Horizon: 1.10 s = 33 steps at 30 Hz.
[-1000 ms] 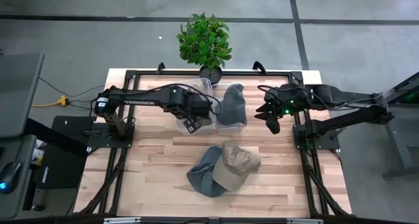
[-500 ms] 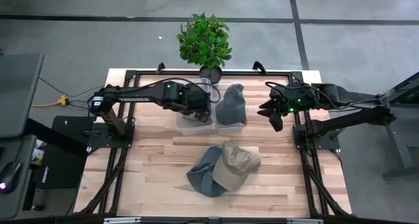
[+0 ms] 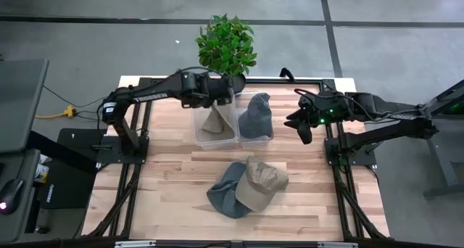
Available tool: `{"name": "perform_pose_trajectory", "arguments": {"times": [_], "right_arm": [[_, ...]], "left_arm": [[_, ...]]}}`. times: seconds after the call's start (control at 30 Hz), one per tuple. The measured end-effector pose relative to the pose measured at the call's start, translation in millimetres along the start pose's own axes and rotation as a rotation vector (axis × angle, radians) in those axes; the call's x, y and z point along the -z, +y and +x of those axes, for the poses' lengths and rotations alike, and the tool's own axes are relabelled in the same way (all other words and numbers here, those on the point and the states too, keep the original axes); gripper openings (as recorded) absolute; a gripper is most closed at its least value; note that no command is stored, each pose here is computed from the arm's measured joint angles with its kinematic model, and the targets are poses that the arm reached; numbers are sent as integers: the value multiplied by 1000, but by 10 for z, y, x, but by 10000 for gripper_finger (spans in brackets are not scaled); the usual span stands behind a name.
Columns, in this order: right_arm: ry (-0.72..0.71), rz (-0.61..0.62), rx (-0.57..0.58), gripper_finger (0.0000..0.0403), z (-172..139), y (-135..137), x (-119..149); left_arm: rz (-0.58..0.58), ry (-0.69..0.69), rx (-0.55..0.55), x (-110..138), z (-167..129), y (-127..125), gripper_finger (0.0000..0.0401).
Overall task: Pick & Place hat
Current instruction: Put the left brown cap into the left transparent bin
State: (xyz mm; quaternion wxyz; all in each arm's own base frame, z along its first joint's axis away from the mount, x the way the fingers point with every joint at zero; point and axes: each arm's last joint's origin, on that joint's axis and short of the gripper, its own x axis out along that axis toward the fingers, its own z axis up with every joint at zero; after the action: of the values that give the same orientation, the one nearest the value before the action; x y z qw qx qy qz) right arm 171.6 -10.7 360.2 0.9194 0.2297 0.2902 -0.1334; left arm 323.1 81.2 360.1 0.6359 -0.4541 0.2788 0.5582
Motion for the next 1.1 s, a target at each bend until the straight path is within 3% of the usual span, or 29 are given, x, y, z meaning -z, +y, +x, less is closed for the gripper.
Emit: {"name": "perform_pose_trajectory", "arguments": {"times": [0.2,0.37,0.8,1.1], "right_arm": [[-11,-2,-6,130,0,5,-11],[-11,-3,-6,130,0,6,-11],[-27,-14,19,130,0,-1,-16],[-28,-6,19,130,0,0,-18]], "left_arm": [[-31,3,40,-211,89,-13,271],[-42,15,26,-244,125,8,271],[35,77,18,315,444,-1,271],[-6,-13,-22,339,584,53,271]]}}
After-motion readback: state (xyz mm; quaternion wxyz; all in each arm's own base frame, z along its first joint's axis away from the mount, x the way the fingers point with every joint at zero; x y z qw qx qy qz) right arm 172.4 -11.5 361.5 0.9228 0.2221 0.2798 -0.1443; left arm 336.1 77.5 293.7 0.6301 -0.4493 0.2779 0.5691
